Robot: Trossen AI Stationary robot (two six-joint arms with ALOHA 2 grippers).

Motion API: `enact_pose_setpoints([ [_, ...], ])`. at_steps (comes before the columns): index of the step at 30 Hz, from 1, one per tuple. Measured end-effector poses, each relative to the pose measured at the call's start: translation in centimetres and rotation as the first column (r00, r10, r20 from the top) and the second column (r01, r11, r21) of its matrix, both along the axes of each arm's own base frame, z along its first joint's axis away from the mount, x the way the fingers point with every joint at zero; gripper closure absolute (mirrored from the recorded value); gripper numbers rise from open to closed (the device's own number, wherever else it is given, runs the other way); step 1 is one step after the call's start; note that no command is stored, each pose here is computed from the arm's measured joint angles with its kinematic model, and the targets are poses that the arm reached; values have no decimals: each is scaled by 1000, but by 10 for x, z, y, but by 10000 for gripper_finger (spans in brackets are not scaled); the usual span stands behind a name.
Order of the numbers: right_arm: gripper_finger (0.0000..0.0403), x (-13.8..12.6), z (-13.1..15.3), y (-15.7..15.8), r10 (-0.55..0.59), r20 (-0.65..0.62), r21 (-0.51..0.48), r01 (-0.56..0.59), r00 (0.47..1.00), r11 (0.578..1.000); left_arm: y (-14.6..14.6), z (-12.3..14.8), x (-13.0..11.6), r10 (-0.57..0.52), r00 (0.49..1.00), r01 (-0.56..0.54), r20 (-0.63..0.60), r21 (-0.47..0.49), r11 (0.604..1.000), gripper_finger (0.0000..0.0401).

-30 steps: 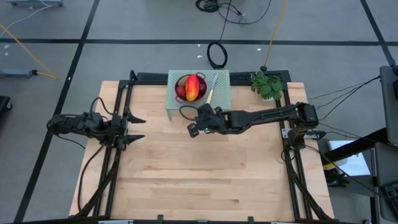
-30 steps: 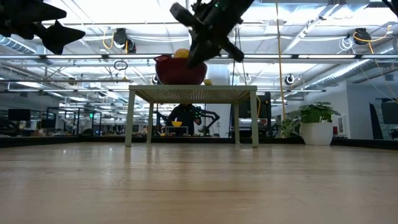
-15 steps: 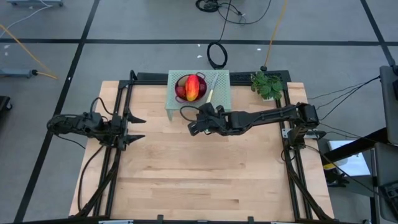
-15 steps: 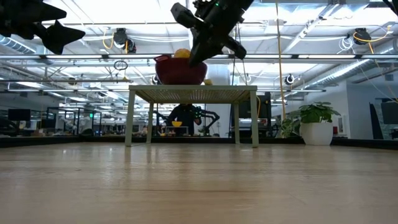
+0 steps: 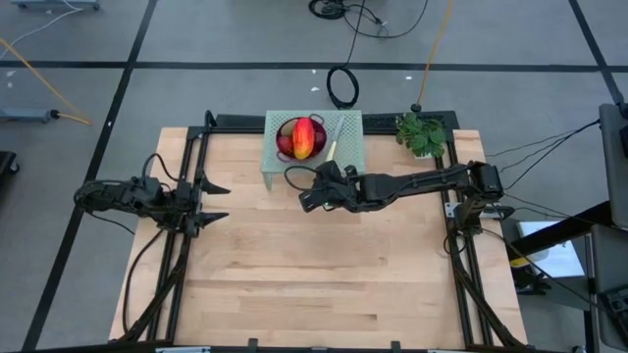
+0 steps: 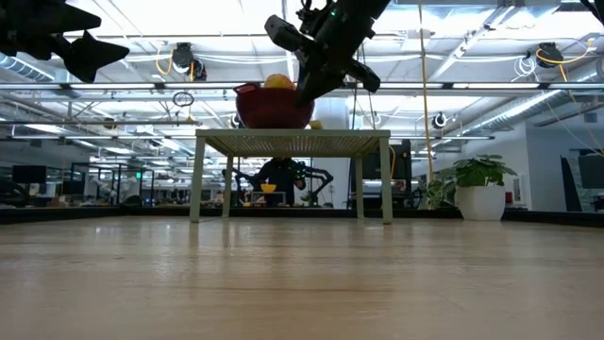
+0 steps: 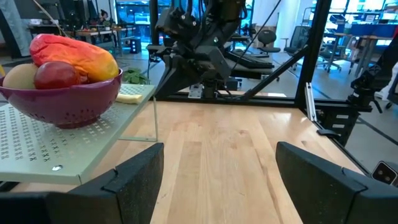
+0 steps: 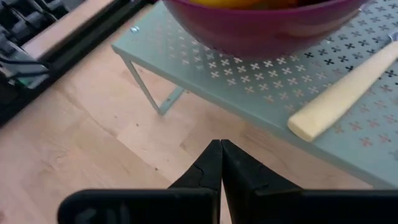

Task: Pick & Place Fruit
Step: Return to Home Position

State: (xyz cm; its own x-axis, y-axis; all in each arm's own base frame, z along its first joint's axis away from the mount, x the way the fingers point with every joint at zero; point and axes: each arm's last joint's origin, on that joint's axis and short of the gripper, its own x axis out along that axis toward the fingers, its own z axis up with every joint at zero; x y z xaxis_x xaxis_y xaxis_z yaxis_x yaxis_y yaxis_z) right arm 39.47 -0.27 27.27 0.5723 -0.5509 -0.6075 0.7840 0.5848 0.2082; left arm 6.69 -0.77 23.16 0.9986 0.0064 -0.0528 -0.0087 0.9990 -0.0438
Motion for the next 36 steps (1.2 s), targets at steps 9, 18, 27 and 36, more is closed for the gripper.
enact_pose_setpoints([
  [9, 403, -1, 0, -1, -16, -12, -17, 15, 1000, 1000, 0, 0, 0, 0, 1000, 0, 0, -2, 1000, 91],
  [18, 403, -2, -1, -4, -25, -18, -18, 25, 1000, 1000, 0, 0, 0, 0, 1000, 0, -1, -2, 1000, 91],
  [27, 403, -2, -1, -9, -38, -19, -20, 37, 999, 999, 0, 0, 0, -1, 1000, 1, -2, -2, 1000, 91],
  [36, 403, -5, -3, -12, -55, -57, -20, 54, 997, 998, 0, 0, 0, -1, 1000, 1, -2, -2, 1000, 91],
])
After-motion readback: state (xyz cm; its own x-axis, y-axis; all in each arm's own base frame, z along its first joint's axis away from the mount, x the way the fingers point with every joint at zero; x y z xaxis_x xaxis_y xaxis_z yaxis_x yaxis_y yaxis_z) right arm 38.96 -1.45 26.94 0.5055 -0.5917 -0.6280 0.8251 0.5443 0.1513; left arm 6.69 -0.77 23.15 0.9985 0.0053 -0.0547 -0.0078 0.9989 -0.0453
